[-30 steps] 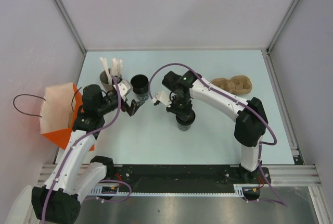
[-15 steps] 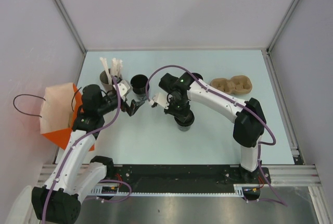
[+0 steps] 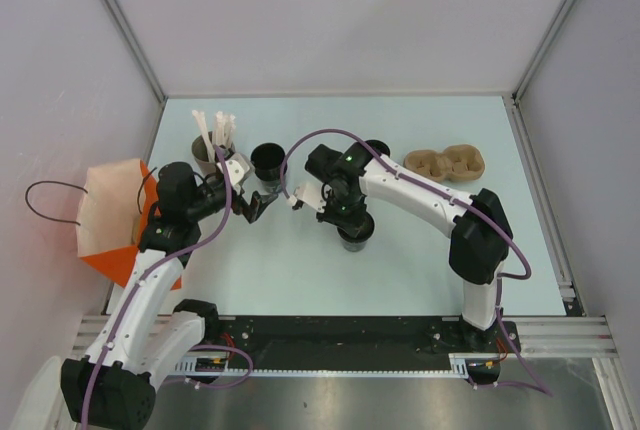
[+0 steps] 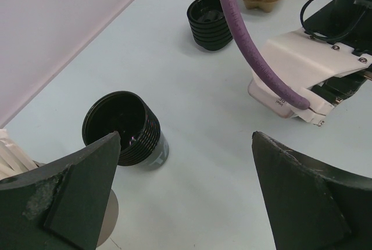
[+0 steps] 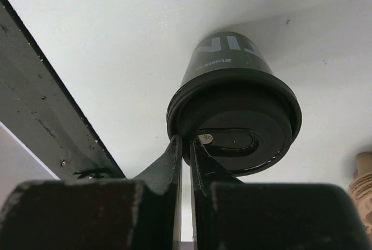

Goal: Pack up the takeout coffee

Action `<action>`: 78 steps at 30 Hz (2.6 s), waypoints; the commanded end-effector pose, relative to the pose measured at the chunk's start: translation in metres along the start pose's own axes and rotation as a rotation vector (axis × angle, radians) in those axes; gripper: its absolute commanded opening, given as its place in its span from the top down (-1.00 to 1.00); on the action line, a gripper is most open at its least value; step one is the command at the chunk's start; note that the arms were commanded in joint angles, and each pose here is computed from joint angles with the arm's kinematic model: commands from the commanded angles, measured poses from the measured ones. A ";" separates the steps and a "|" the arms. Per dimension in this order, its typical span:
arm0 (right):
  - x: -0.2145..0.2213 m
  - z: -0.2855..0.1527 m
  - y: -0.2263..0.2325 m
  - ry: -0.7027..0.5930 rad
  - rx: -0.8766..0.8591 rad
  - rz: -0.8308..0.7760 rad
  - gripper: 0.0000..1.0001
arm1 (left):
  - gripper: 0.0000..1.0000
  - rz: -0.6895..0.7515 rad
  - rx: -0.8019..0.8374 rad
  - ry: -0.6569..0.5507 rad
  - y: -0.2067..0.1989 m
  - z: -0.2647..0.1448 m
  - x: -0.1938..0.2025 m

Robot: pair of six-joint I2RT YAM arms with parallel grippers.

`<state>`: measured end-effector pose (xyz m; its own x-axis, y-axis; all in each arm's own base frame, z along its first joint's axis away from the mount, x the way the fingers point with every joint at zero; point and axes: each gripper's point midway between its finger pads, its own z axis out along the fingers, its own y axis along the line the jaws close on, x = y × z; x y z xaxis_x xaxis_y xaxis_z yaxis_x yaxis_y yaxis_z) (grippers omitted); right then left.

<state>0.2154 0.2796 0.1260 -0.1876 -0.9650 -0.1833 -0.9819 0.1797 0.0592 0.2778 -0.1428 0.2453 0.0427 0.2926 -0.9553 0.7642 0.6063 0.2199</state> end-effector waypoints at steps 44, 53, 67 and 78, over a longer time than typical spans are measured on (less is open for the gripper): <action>-0.022 -0.093 -0.011 -0.278 0.067 0.006 -0.02 | -1.00 0.013 0.036 -0.038 -0.001 0.002 -0.006; 0.021 -0.129 -0.060 -0.555 0.146 0.220 -0.99 | -1.00 -0.023 0.150 0.014 -0.015 0.013 0.000; 0.058 -0.157 -0.105 -0.851 0.368 0.465 -1.00 | -1.00 0.069 0.063 -0.008 -0.013 0.047 -0.061; 0.056 -0.105 -0.100 -0.840 0.100 0.560 -1.00 | -0.99 -0.086 0.208 0.114 -0.037 0.086 -0.028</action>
<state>0.3045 0.1785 0.2204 -0.4928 -0.3482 -0.7975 -0.7386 0.6519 0.1718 0.3007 -0.2174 0.2664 -0.0076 0.3149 -0.9491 0.8412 0.5152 0.1642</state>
